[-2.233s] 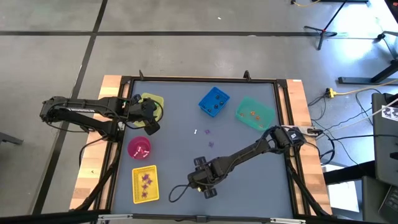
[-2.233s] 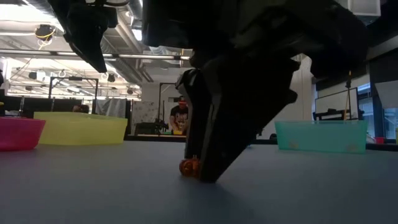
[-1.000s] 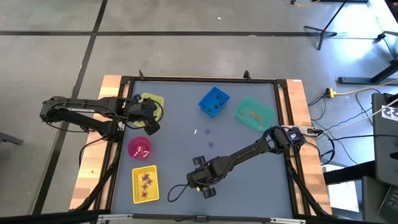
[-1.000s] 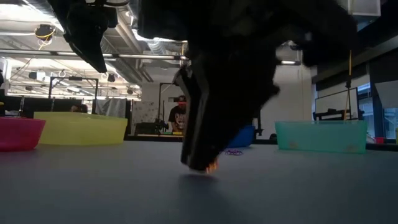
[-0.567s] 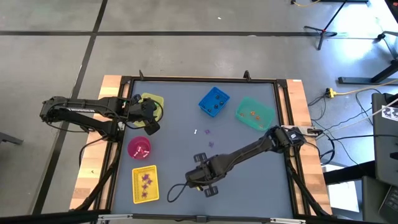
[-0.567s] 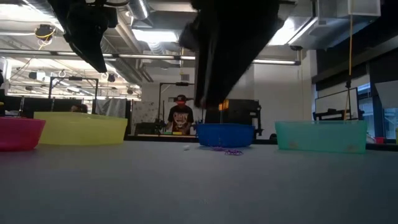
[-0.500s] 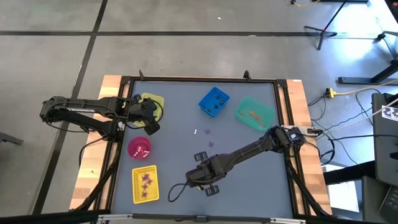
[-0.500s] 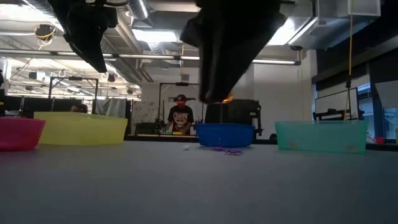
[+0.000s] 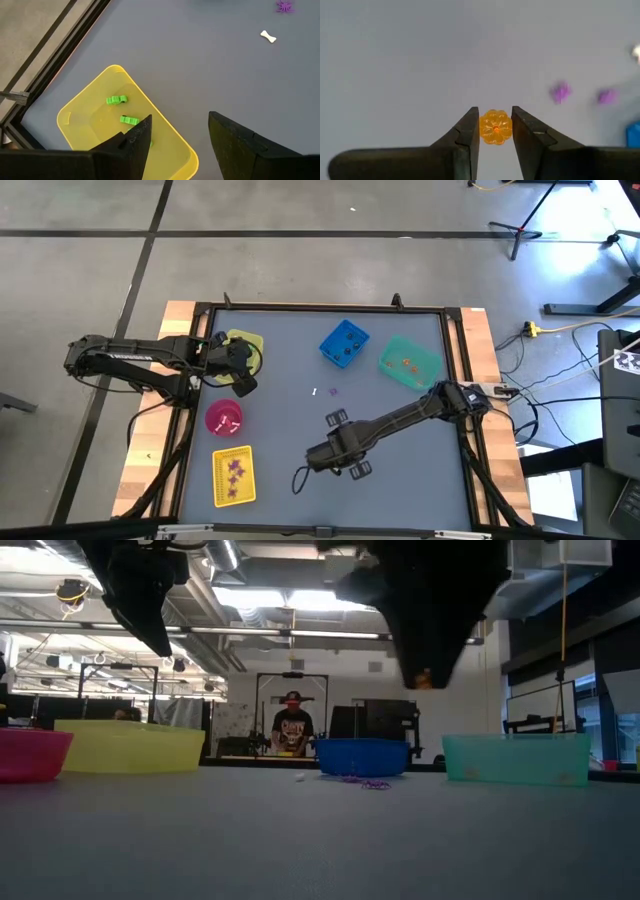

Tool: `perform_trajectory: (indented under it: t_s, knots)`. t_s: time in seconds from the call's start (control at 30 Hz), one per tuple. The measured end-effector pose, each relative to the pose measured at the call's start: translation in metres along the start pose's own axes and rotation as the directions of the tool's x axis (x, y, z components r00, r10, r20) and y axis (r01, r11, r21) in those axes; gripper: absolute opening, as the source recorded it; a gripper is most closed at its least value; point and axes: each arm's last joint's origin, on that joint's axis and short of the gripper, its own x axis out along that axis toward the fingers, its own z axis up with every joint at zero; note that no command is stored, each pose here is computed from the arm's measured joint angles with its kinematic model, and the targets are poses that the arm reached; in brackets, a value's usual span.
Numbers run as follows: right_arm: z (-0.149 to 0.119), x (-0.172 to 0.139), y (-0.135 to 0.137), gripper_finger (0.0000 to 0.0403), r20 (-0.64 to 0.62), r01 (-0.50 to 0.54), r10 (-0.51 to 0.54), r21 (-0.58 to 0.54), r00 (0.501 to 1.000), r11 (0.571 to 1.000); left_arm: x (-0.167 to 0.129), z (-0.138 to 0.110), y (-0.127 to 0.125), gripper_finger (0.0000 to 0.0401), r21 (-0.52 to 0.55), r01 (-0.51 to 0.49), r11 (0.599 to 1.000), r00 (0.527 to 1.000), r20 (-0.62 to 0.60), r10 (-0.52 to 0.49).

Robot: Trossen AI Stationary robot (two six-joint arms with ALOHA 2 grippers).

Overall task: Sort Halloween decoration
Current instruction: Put the orange pumpkin toy into the green bin

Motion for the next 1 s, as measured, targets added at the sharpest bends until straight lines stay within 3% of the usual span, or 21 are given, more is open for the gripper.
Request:
perform_trajectory:
  t_s: [0.27, 0.53, 0.77, 1.0]
  knots:
    - [-0.040, -0.009, -0.009, 0.0092, -0.059, 0.029, -0.028, 0.012, 0.998, 1.000, 0.000, 0.000, 0.000, 0.0179, -0.002, 0.002, 1.000, 1.000, 0.004, -0.002]
    - [-0.131, 0.000, -0.036, 0.0092, -0.067, 0.176, -0.165, 0.219, 0.984, 0.960, 0.000, 0.005, -0.002, 0.0179, -0.023, 0.021, 1.000, 0.999, 0.044, -0.020]
    - [-0.218, 0.019, -0.064, 0.0092, -0.116, 0.289, -0.268, 0.503, 0.956, 0.815, -0.001, 0.016, -0.007, 0.0179, -0.072, 0.075, 0.995, 0.986, 0.151, -0.063]
    - [-0.258, 0.031, -0.082, 0.0092, -0.091, 0.282, -0.298, 0.660, 0.950, 0.696, -0.005, 0.029, -0.011, 0.0179, -0.122, 0.146, 0.982, 0.954, 0.280, -0.107]
